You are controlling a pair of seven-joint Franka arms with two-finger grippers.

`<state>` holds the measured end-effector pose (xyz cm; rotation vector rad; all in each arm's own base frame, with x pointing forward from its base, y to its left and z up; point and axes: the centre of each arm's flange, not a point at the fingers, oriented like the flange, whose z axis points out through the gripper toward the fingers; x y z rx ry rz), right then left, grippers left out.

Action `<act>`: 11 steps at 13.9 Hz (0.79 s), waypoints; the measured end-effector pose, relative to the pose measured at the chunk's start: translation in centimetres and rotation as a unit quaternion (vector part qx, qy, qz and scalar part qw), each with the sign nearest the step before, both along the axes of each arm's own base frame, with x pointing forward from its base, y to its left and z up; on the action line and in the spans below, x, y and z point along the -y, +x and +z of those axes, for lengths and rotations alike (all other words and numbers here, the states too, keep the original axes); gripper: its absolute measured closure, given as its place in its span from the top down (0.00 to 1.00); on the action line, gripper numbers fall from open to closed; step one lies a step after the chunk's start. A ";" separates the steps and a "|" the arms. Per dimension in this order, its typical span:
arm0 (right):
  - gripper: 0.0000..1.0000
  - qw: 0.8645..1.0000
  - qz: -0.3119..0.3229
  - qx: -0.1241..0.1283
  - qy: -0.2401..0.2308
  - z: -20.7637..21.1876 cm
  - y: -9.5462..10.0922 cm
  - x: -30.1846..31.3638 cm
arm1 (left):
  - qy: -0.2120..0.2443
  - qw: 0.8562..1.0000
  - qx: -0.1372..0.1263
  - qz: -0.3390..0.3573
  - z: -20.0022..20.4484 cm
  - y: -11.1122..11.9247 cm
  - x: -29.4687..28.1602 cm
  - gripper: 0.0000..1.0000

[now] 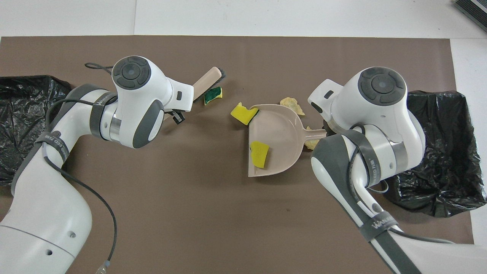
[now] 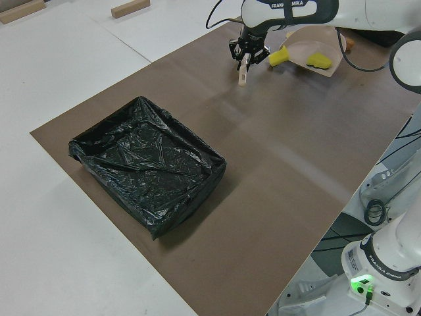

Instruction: Sweep and dump trash in bin

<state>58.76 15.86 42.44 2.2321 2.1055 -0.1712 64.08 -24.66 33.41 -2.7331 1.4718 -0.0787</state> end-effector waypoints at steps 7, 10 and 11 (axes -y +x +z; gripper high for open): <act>0.33 0.993 -0.088 0.033 -0.072 0.1 -0.2 0.1 | -0.010 0.999 -0.013 0.037 -1.5 0.7 -1.4 0.26; 0.33 0.993 -0.087 0.016 -0.084 0.2 -1.0 -0.4 | -0.002 0.994 -0.041 0.096 -2.2 0.7 -3.4 0.26; 0.33 0.992 -0.084 0.008 -0.089 0.3 -1.5 -0.9 | 0.002 0.989 -0.059 0.133 -2.6 0.6 -4.3 0.26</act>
